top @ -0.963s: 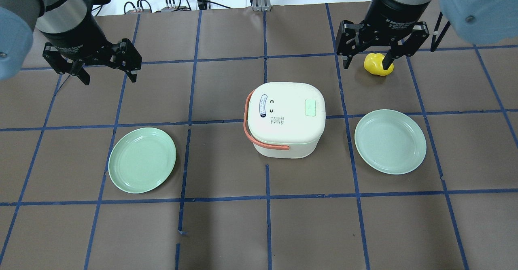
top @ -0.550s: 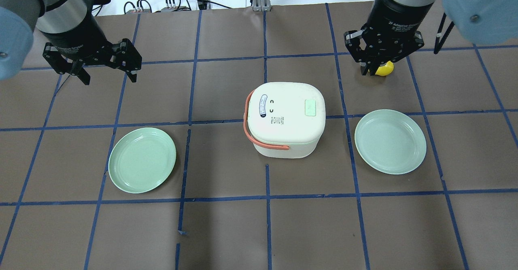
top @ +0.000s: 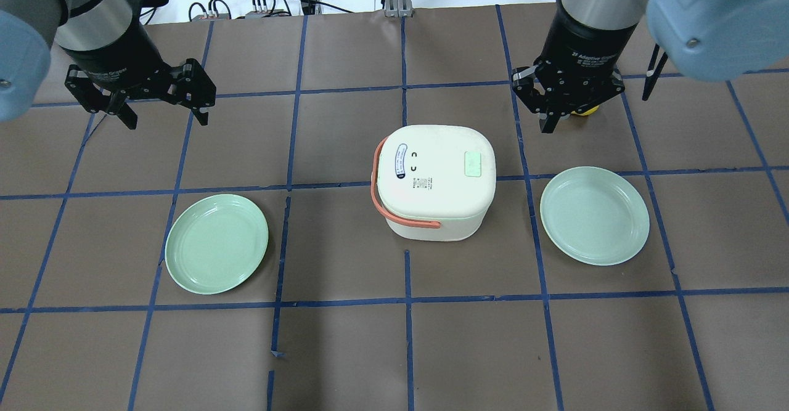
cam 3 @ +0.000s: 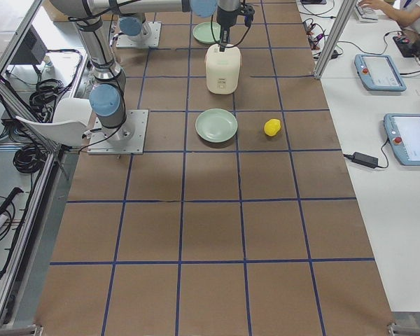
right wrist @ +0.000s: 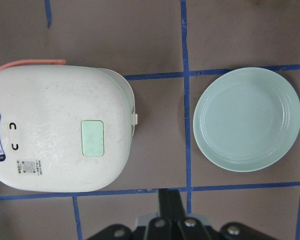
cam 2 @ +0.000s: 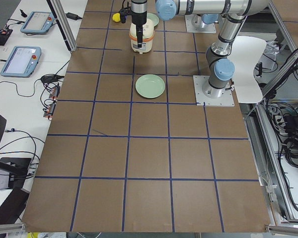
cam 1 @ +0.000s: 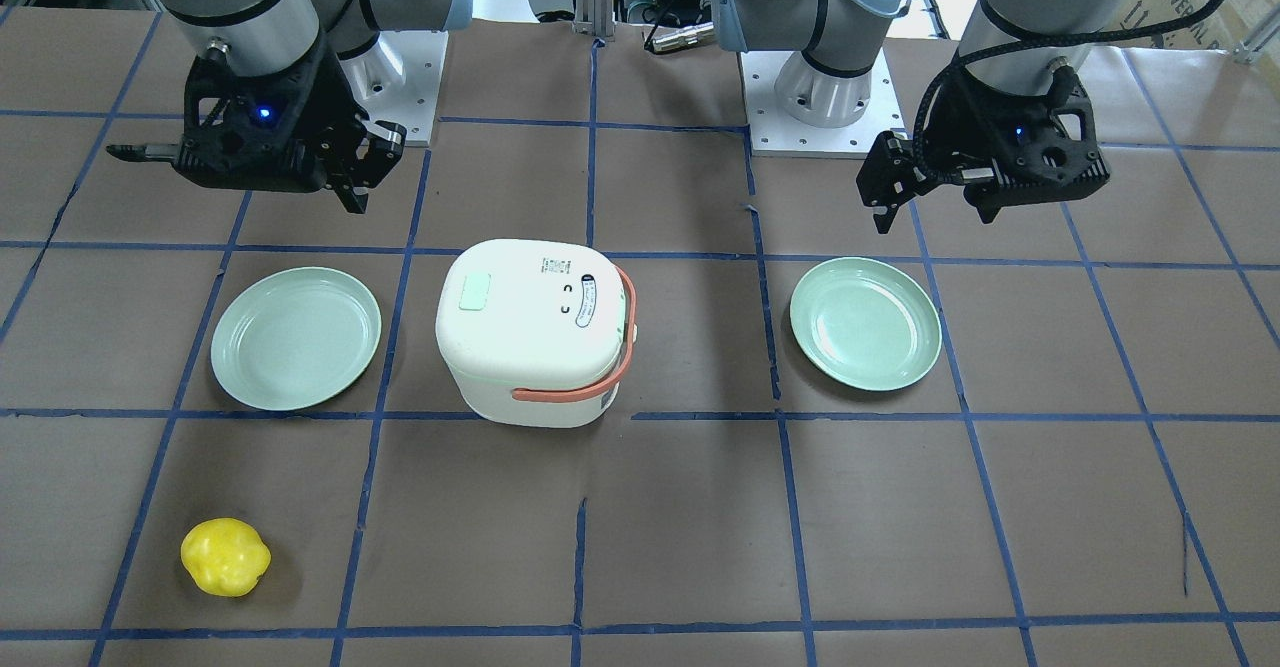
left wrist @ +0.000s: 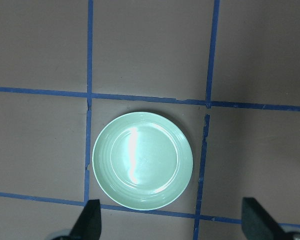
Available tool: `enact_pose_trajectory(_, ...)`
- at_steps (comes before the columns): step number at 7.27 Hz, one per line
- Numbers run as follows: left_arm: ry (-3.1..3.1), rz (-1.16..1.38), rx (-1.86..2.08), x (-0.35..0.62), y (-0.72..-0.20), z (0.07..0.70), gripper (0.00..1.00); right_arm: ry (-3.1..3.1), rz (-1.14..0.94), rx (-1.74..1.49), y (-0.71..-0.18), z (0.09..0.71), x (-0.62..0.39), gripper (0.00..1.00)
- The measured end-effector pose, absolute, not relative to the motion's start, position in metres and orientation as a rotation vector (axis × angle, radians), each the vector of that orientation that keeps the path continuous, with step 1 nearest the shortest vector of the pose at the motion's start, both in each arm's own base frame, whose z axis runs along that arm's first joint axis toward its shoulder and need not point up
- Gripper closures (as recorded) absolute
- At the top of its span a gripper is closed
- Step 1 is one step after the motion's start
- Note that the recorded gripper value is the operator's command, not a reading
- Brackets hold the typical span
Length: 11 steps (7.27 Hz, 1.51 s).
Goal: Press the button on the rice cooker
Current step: 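Move the right gripper over the rice cooker's green lid button, then press down on the green button with the closed right gripper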
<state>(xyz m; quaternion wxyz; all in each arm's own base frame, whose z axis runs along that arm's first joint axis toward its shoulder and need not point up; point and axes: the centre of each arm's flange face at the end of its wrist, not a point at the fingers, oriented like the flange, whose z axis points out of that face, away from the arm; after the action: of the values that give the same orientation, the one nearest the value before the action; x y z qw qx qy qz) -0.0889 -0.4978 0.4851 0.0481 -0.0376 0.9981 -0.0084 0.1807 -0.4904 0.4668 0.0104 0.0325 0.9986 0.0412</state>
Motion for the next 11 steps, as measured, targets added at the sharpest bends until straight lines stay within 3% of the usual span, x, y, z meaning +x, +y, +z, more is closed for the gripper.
enact_pose_trajectory(11,3.043,-0.025,-0.114,-0.089,-0.498,0.485,0.00,3.117,0.009,0.128,-0.496,0.381,0.252,0.96)
